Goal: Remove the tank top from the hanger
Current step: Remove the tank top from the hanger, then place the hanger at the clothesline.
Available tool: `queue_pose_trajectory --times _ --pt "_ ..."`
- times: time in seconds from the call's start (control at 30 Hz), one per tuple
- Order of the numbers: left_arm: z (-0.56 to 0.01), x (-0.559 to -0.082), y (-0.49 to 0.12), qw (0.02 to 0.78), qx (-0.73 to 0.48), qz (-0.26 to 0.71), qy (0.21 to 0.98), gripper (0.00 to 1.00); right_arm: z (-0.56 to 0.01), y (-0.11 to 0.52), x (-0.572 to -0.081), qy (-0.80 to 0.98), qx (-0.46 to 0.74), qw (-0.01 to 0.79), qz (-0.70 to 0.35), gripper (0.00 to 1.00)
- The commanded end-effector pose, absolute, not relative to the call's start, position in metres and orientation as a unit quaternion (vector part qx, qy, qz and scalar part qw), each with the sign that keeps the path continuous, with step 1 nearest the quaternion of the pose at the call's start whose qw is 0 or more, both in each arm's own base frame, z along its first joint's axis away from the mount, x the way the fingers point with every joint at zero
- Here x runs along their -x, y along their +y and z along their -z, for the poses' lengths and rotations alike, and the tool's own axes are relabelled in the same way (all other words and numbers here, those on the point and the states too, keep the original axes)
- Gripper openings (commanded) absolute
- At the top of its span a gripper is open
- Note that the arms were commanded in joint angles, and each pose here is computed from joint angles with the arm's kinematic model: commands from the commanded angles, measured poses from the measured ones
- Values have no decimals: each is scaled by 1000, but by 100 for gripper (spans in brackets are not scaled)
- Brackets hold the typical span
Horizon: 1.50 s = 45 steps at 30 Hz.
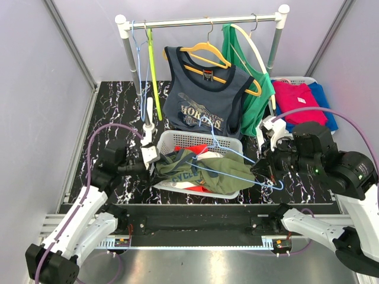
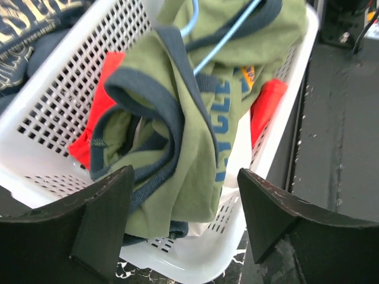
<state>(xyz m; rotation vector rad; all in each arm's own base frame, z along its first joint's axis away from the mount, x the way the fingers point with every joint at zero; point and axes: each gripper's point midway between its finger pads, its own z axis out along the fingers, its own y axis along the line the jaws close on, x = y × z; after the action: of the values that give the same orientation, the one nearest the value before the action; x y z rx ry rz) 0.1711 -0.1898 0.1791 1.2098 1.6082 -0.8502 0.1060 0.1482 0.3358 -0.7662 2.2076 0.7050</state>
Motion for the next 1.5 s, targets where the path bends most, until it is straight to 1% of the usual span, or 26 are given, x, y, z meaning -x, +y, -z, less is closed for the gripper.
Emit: queue_pose_trajectory --times 0.0,0.1,0.2,0.37,0.4,0.47,0.57,0.6,0.63,0.7,0.73,0.8,0.87,0.9,0.93,1.03,1.07,1.27,1.37,1.4,1.47 --pt "-172 -183 -189 485 -507 314 639 73 -333 140 -103 867 275 327 -256 0" --pt "-164 -190 -185 490 -511 293 642 71 -332 148 -101 865 282 312 -273 0" --pt "-159 -198 -181 495 -511 270 648 68 -346 160 -89 845 298 308 -319 0" --pt "-160 -213 -181 522 -497 253 645 64 -370 170 -55 796 334 303 -404 0" --pt "-159 -217 -180 526 -484 248 653 61 -372 170 -52 790 339 306 -409 0" --pt "-161 -226 -179 539 -475 238 653 58 -377 169 -44 776 349 311 -423 0" --pt "-163 -241 -173 555 -455 210 664 49 -384 167 -35 759 361 322 -436 0" --pt "-165 -248 -168 563 -441 194 672 43 -384 166 -35 758 362 325 -434 0" --pt "-166 -251 -167 564 -437 188 675 40 -382 163 -34 762 360 326 -428 0" --pt "-158 -249 -166 553 -450 184 677 37 -381 162 -33 762 360 327 -427 0" --pt "-154 -245 -167 546 -460 187 675 37 -383 159 -36 762 357 339 -420 0" --pt "-149 -236 -169 528 -473 198 677 40 -388 152 -48 766 346 375 -391 0" --pt "-150 -226 -175 519 -487 218 668 52 -404 142 -64 764 325 428 -357 0" --pt "-153 -223 -176 514 -490 224 668 57 -409 133 -80 773 299 459 -320 0" --pt "-157 -221 -177 516 -490 227 665 69 -419 130 -89 772 287 477 -307 0" --pt "-178 -218 -181 522 -491 242 654 87 -432 127 -112 777 262 503 -274 0" --pt "-185 -216 -184 523 -492 251 650 99 -434 128 -118 777 258 507 -268 0" --pt "-239 -207 -189 535 -493 274 630 99 -445 150 -178 764 234 556 -230 0" --pt "-259 -202 -187 538 -496 269 626 99 -450 170 -219 757 226 577 -210 0" --pt "-265 -200 -186 540 -497 267 624 99 -449 181 -239 755 234 581 -194 0" --pt "-279 -196 -183 545 -497 261 622 99 -462 194 -259 735 237 606 -190 0"
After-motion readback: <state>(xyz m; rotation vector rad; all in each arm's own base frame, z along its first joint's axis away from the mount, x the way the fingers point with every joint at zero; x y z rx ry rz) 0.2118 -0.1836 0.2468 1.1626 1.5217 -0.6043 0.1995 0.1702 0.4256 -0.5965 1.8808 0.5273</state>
